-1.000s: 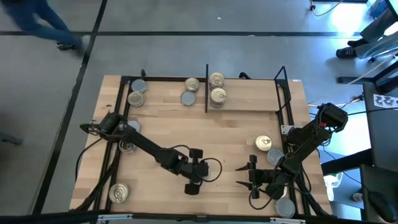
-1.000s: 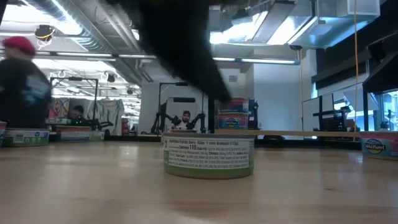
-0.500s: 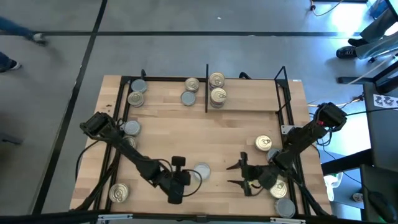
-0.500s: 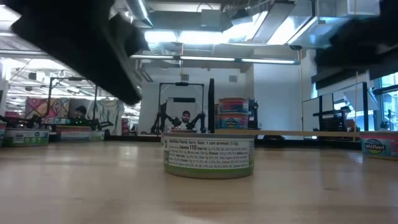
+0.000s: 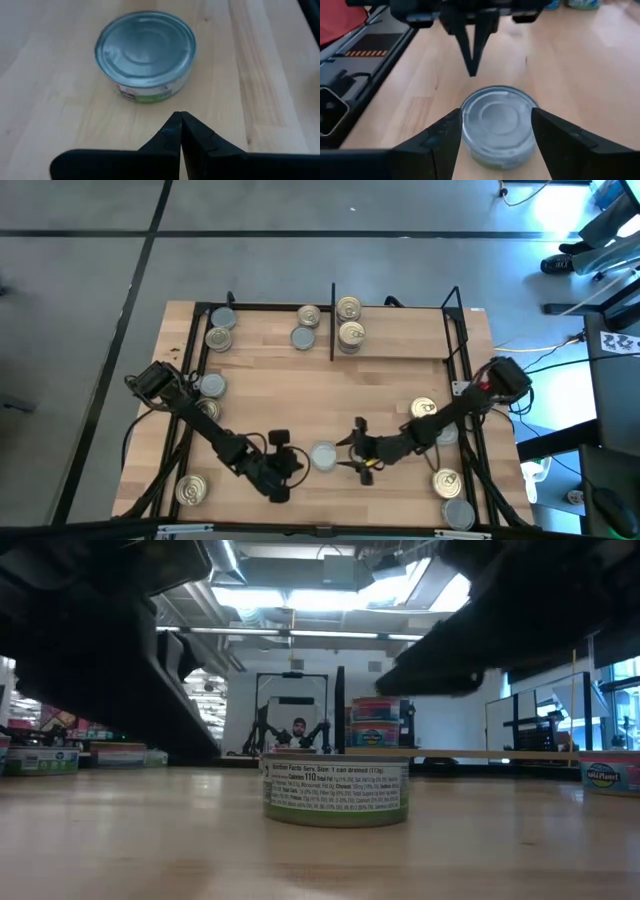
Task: Stack canned seafood by type on shelf
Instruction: Put the left green tuna can on the shelf
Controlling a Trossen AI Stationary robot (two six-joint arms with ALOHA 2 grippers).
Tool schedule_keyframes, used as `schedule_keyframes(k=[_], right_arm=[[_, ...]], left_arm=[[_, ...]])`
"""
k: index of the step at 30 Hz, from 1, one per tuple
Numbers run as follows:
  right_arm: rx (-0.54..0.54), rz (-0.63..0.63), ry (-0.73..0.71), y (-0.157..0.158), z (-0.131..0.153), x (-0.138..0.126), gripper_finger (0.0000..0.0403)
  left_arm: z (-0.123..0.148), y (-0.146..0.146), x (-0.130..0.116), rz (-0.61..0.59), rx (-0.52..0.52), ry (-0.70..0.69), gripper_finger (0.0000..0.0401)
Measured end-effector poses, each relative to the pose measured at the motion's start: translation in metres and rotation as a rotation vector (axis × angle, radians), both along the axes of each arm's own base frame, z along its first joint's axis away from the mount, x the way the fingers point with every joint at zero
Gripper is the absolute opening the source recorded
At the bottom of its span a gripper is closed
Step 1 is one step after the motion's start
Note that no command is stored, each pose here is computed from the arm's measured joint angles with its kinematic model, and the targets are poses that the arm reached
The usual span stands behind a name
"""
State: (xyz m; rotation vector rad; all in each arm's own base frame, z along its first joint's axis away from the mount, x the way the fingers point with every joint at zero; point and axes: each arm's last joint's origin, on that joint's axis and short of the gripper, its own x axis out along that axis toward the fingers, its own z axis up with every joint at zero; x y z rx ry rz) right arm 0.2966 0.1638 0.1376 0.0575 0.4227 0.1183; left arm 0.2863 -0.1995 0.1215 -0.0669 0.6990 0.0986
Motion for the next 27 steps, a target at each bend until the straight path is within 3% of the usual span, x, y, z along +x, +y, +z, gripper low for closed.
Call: schedule_keyframes(k=[12,27], right_arm=[[-0.072,0.009,0.056,0.002,-0.026,0.017,0.0236],[-0.117,-0.034,0.079,0.007,-0.037,-0.002,0.0236]], left_arm=[[0.001,0.0,0.002,0.012,-0.016,-0.015,0.0003],[0.001,0.003,0.004,-0.002,0.011,-0.013,0.0004]])
